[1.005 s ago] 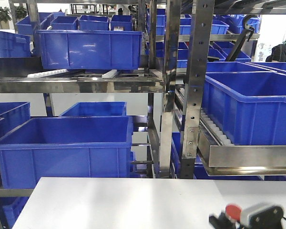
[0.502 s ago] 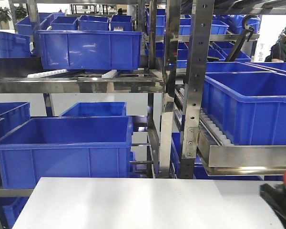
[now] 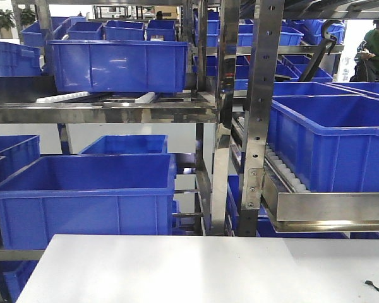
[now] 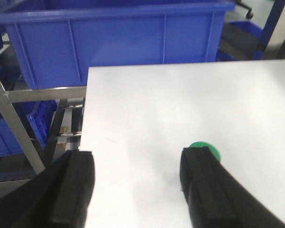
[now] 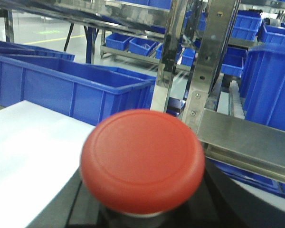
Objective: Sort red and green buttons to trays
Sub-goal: 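Close the left gripper on the green button and lift it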
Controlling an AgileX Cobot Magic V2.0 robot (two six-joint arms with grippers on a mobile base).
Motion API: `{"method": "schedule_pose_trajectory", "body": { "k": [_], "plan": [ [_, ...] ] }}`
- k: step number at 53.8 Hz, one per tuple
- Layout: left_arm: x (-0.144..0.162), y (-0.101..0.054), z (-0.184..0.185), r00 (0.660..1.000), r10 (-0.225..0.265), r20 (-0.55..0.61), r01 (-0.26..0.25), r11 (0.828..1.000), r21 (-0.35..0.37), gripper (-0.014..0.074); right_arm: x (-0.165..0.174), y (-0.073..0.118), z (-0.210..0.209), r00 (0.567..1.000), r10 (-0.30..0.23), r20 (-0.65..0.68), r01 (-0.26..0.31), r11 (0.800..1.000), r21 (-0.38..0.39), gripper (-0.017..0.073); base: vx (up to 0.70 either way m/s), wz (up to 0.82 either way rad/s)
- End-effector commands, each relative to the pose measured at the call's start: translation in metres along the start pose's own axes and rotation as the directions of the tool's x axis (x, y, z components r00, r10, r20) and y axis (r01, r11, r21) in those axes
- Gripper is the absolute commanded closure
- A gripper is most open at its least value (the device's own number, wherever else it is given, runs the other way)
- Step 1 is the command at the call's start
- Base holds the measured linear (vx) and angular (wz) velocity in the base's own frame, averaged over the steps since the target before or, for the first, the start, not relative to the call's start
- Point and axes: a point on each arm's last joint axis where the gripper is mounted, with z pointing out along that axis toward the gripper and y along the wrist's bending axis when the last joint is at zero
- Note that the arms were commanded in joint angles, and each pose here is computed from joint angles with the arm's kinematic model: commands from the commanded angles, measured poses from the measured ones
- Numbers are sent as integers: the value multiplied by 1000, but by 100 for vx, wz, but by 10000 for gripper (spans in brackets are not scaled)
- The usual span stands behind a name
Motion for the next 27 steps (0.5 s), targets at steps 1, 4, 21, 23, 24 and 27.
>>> {"method": "schedule_pose_trajectory", "body": {
  "k": [1, 4, 21, 23, 24, 27],
  "plan": [
    [-7, -4, 21, 989, 52, 139, -51, 999, -10, 90, -10, -2, 0, 999, 14, 33, -14, 1000, 10, 568, 0, 0],
    [2, -9, 37, 988, 102, 112, -104, 995, 10, 90, -10, -4, 0, 999, 14, 29, -15, 1000, 26, 568, 0, 0],
    [54, -31, 93, 982, 182, 47, -188, 955, 230, 90, -7, -14, -1, 1000, 15, -2, -14, 991, 133, 568, 0, 0],
    [57, -32, 95, 983, 177, 54, -185, 952, 245, 90, -7, -14, -1, 1000, 15, -5, -14, 990, 142, 568, 0, 0],
    [59, -33, 97, 983, 173, 60, -183, 951, 250, 90, -7, -15, -1, 1000, 15, -6, -14, 989, 147, 568, 0, 0],
    [61, -34, 100, 983, 165, 83, -181, 948, 260, 90, -6, -16, -1, 1000, 15, -8, -14, 988, 155, 568, 0, 0]
  ]
}}
